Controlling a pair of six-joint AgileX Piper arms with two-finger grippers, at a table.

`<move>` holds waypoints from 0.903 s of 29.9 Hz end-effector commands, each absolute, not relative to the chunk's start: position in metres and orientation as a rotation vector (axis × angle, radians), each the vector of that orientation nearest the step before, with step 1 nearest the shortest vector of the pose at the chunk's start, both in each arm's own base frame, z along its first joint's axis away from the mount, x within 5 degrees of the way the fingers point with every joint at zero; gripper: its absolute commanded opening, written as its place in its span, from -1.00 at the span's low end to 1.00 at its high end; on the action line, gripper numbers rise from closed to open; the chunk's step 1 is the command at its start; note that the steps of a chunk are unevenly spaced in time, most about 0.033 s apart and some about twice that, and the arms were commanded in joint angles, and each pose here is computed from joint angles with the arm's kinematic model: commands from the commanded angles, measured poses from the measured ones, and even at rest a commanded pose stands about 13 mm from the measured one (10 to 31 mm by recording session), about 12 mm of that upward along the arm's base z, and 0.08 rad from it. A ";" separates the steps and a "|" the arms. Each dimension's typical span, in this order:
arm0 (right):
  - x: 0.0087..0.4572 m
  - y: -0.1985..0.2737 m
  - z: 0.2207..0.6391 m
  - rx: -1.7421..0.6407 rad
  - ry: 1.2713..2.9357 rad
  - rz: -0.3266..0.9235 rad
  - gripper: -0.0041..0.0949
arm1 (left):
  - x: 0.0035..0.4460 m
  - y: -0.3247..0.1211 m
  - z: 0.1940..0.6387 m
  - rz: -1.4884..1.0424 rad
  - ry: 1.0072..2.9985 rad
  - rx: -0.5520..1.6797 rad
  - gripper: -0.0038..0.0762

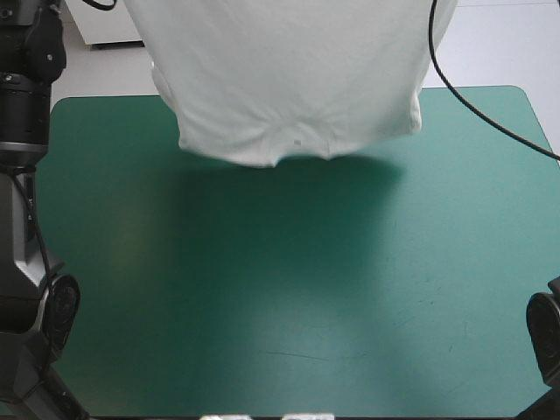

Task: Fold the cloth

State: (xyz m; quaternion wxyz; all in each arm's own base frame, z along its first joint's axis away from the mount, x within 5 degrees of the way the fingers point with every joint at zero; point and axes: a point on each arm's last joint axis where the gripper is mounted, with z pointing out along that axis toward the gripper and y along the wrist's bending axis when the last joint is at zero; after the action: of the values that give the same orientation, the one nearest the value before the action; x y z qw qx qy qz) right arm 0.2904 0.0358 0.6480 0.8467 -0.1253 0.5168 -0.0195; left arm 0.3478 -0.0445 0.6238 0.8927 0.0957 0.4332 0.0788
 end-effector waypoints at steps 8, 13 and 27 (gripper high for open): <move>0.295 0.033 0.629 -0.343 1.327 0.023 -0.95 | 0.334 -0.043 0.613 0.032 1.308 0.234 -0.93; 0.332 0.040 0.582 -0.396 1.649 0.122 -0.95 | 0.368 -0.049 0.546 -0.024 1.781 0.291 -0.93; 0.357 0.046 0.459 -0.432 2.289 0.286 -0.94 | 0.391 -0.059 0.392 -0.134 2.517 0.478 -0.93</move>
State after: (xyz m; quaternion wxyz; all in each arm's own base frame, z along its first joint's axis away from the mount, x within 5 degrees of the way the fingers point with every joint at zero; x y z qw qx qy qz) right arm 0.3786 0.0477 0.4528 0.3815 -0.1682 0.9023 0.1092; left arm 0.4088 -0.0576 0.3762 0.2676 0.1768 0.9466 -0.0332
